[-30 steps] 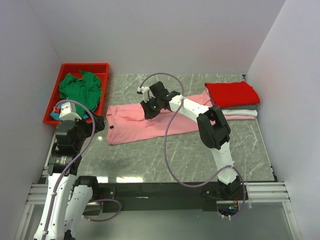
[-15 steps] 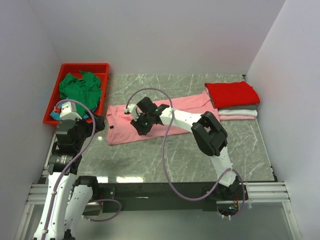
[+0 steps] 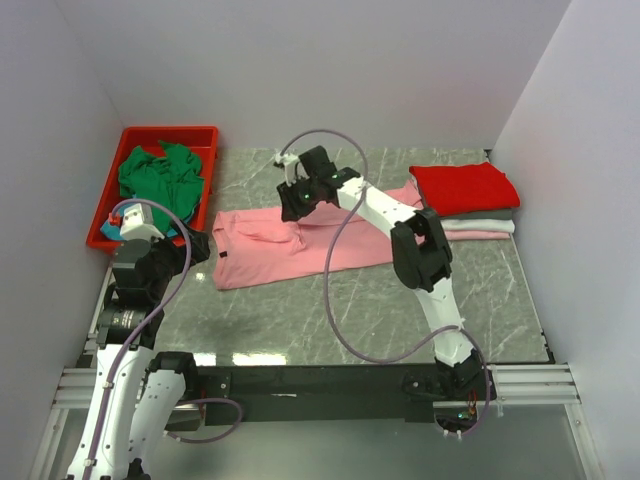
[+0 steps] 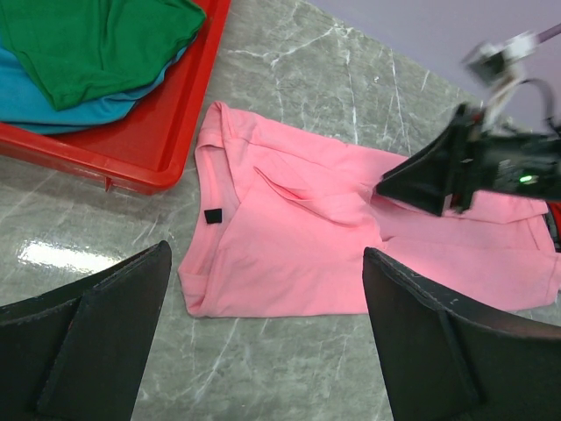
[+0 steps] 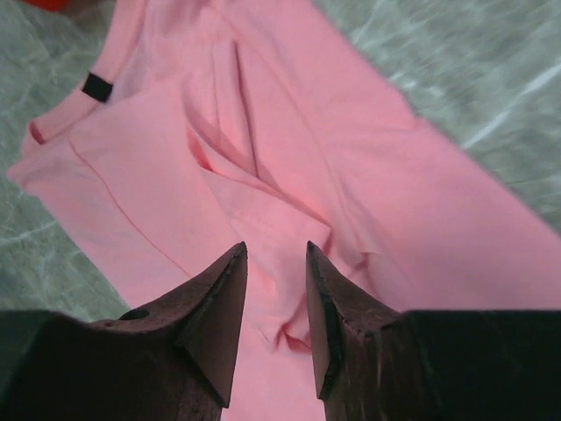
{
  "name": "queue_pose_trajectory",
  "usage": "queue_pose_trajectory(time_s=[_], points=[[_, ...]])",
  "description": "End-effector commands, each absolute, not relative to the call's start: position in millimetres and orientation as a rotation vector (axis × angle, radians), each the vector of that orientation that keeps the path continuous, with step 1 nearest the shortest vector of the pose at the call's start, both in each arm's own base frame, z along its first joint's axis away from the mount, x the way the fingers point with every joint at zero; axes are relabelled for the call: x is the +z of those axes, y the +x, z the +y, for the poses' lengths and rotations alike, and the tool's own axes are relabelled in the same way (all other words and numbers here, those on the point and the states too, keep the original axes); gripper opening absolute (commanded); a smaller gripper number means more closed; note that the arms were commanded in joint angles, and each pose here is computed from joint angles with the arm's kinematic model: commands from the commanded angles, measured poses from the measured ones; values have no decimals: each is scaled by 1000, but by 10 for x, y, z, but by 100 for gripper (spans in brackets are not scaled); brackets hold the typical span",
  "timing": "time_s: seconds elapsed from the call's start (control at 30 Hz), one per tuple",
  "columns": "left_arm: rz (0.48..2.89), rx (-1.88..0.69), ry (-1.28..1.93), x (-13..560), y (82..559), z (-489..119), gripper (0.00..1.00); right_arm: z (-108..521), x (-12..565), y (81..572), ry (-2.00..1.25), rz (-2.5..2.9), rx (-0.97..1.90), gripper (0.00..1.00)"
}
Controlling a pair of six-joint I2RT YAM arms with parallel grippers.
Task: Fold and stack the t-shirts
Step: Fold the tshirt
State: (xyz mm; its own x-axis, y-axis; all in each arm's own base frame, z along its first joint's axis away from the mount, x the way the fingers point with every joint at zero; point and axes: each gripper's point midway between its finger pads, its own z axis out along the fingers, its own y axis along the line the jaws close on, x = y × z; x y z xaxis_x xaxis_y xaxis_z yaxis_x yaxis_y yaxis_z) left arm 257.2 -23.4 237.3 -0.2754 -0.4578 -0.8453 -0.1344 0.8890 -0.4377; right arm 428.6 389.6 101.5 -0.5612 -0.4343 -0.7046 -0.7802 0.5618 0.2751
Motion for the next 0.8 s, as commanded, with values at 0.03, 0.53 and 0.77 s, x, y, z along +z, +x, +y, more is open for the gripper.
queue_pose_trajectory(time_s=[0.03, 0.53, 0.77], points=[[1811, -345, -420, 2453, 2611, -250, 95, 4040, 821, 4153, -964, 2297, 842, 41], [1813, -345, -420, 2446, 2611, -250, 95, 4012, 656, 4144, -980, 2317, 830, 43], [1810, -345, -420, 2457, 2609, -250, 95, 4030, 878, 4260, -941, 2261, 840, 43]])
